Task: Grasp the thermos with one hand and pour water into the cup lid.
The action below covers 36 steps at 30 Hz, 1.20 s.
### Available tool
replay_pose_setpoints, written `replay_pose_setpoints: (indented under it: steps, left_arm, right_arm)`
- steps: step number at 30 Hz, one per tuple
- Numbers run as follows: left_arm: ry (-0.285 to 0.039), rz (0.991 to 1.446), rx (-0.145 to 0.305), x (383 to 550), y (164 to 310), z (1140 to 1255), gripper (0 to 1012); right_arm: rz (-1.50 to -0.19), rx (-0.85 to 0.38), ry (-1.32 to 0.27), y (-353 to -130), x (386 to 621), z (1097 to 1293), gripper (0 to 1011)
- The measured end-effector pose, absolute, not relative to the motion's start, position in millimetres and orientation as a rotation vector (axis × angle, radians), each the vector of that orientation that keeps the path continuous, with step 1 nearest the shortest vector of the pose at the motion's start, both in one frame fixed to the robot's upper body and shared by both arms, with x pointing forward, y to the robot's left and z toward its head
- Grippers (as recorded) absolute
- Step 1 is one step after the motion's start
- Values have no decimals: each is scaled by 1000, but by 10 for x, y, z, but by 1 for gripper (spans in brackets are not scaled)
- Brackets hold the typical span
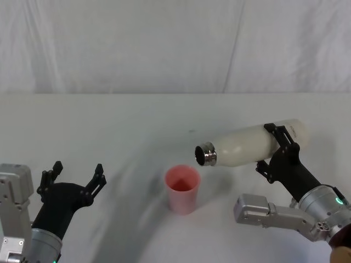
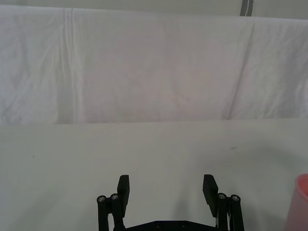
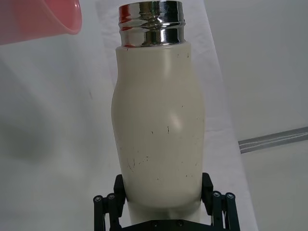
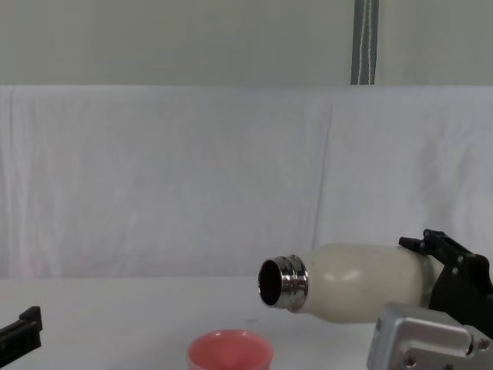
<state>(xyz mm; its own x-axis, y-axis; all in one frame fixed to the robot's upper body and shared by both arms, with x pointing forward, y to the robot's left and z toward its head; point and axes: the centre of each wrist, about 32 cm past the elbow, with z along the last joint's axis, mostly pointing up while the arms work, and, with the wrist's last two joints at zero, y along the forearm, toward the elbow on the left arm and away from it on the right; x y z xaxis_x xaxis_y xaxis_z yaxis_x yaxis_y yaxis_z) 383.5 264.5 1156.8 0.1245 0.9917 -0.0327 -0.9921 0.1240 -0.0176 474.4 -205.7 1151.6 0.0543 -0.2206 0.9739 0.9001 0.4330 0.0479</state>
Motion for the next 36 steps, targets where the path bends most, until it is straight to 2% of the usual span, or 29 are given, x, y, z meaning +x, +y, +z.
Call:
replay_pose_setpoints:
  steps: [36]
  left_arm:
    - [14, 1446, -38, 3835, 2645, 11568, 1001]
  right_arm:
    - [-945, -722, -1248, -2024, 4799, 11526, 952]
